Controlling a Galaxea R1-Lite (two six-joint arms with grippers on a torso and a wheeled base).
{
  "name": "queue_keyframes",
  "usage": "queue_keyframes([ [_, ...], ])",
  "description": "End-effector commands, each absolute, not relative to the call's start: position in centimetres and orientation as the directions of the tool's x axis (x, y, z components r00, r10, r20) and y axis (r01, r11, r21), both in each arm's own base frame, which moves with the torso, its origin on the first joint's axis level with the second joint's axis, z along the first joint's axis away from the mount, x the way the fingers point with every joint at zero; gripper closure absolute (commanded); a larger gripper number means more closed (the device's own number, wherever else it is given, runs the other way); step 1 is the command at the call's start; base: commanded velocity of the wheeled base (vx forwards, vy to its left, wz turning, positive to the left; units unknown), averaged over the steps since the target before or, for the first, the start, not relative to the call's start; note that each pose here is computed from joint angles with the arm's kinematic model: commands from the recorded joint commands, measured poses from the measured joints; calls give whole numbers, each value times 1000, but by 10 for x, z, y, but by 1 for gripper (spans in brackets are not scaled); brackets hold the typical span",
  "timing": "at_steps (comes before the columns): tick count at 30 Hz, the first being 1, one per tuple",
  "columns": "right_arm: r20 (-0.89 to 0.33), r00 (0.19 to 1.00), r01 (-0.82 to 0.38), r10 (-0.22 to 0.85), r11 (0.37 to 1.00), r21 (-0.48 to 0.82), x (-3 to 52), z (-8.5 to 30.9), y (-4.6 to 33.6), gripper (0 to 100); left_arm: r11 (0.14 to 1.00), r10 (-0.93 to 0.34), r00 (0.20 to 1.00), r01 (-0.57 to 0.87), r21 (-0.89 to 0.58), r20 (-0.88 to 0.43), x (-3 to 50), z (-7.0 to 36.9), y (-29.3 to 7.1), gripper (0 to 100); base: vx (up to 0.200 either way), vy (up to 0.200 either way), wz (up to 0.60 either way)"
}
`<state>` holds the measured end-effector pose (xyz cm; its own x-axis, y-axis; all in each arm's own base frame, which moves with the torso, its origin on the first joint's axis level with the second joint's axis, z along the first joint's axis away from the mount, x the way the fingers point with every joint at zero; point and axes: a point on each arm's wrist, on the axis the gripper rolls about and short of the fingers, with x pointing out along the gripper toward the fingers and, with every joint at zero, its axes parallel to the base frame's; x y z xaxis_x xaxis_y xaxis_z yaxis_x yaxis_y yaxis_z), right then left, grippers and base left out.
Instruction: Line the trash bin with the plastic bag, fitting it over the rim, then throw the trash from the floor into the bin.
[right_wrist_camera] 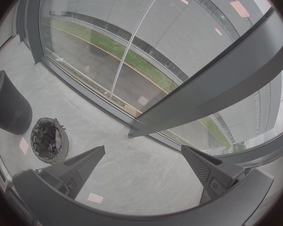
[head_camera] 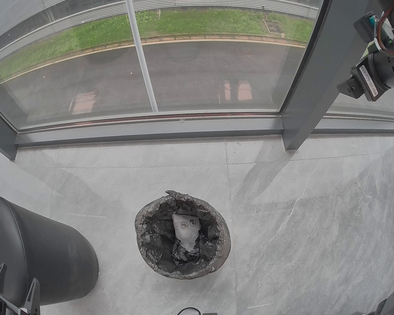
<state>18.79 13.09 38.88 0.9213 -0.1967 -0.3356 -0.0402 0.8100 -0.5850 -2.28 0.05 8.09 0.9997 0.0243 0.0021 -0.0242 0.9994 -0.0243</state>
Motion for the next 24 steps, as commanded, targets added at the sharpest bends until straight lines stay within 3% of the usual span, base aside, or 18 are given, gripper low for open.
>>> queue_keyframes([
  [1, -331, 918, -17, -217, 813, -582, 175, 396, 114, 0, 999, 25, 1000, -25, -25, 0, -23, 76, 1, 0, 0, 0, 0],
  [4, -367, 879, 20, -305, 792, -610, 160, 397, 83, 0, 999, 25, 1000, -25, -25, 0, -23, 76, 1, 0, 0, 0, 0],
  [13, -431, 795, 77, -427, 776, -626, 123, 399, 33, 0, 999, 25, 1000, -25, -23, 0, -23, 76, 1, 0, 0, 0, 0],
  [24, -568, 704, 34, -427, 819, -573, 63, 391, 1, 0, 999, 25, 1000, -25, -23, 0, -23, 76, 1, 0, 0, 0, 0],
])
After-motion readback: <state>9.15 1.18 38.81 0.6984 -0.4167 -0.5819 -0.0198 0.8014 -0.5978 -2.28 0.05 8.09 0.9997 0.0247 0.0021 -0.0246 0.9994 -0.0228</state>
